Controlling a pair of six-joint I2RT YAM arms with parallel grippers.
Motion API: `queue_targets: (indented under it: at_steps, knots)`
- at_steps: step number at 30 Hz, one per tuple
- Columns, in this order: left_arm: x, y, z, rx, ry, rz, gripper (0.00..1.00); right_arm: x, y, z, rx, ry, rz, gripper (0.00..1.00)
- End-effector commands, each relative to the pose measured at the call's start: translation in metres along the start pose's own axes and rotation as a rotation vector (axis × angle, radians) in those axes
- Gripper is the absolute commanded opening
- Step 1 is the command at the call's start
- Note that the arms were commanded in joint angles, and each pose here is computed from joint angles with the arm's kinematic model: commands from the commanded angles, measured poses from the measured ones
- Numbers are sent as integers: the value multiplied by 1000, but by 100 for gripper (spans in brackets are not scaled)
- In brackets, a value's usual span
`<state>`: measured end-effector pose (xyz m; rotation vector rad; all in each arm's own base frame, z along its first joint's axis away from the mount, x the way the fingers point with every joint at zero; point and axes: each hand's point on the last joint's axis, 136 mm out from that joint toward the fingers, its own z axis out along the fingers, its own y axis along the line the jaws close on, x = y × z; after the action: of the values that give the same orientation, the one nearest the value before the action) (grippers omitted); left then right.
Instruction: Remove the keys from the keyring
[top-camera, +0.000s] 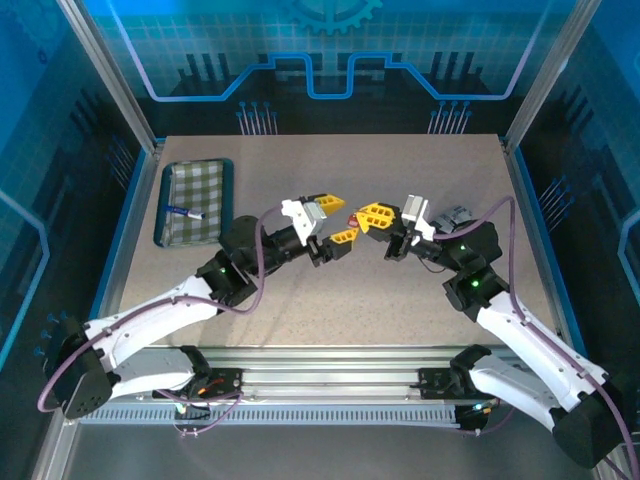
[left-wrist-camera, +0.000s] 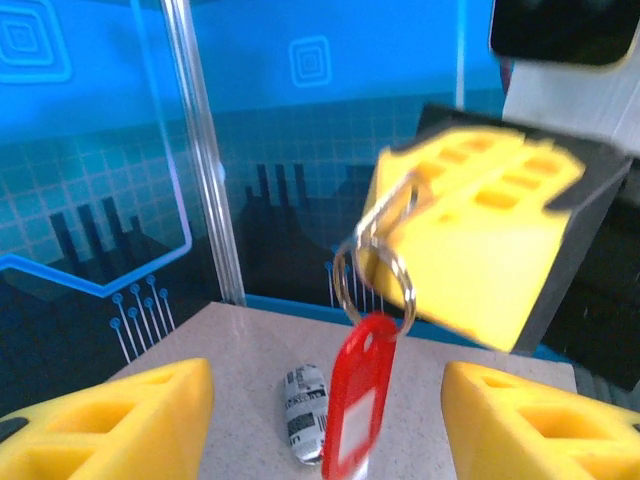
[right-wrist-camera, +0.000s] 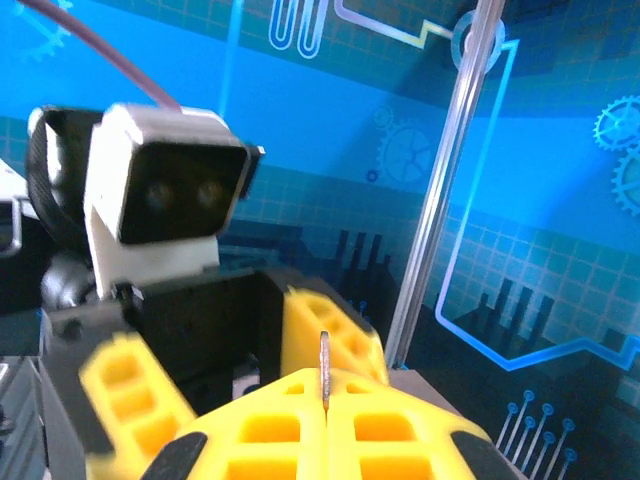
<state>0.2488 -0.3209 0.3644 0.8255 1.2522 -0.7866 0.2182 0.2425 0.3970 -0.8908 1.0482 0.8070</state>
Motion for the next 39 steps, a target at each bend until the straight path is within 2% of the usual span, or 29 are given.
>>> queue_targets:
  at_steps: [1, 6, 11, 17, 22, 26, 39]
  knots:
    - [-27, -3, 4, 46, -85, 34, 62, -14, 8, 4, -52, -13, 30, 0]
    - [-31, 1, 6, 43, -110, 33, 67, -15, 19, 3, -121, -10, 58, 0]
    - [-40, 2, 8, 55, -121, 53, 67, -14, 23, 3, -164, 3, 100, 0]
    - [-40, -1, 10, 89, -111, 62, 42, -17, 23, 0, -179, 0, 126, 0]
    - [-43, -4, 4, 96, -119, 66, 12, -13, 18, -2, -162, 5, 141, 0]
    - [-43, -3, 0, 88, -114, 74, 0, -14, 12, -3, -124, 0, 136, 0]
    - [-39, -13, -8, 138, -121, 37, 0, -23, -6, -5, -13, -15, 67, 0]
